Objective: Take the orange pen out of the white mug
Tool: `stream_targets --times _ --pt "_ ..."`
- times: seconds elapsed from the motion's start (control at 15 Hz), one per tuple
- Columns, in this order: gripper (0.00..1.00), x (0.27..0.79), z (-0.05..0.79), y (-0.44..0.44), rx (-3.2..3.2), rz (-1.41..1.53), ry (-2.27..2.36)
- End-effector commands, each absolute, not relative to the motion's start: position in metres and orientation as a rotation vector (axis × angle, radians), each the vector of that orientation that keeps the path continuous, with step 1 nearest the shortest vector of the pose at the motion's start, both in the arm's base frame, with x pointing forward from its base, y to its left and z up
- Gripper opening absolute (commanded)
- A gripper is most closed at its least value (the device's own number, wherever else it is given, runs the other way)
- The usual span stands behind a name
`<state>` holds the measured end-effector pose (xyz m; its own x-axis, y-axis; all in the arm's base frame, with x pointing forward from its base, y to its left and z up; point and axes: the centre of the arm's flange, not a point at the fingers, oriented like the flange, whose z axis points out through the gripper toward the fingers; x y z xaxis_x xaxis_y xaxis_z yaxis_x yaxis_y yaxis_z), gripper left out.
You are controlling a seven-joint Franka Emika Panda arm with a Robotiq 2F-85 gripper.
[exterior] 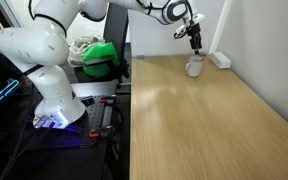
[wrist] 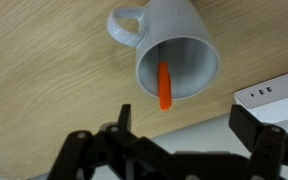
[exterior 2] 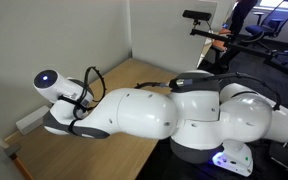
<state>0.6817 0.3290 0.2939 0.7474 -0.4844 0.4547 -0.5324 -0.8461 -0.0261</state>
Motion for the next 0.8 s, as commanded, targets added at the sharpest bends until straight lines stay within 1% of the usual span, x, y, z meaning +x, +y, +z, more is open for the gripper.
stream_targets --times 0.0,0.73 --pt "1.0 0.698 0.297 0.331 2.936 0.622 -0.835" --pt "1.0 0.711 0.292 0.314 2.924 0.539 -0.932"
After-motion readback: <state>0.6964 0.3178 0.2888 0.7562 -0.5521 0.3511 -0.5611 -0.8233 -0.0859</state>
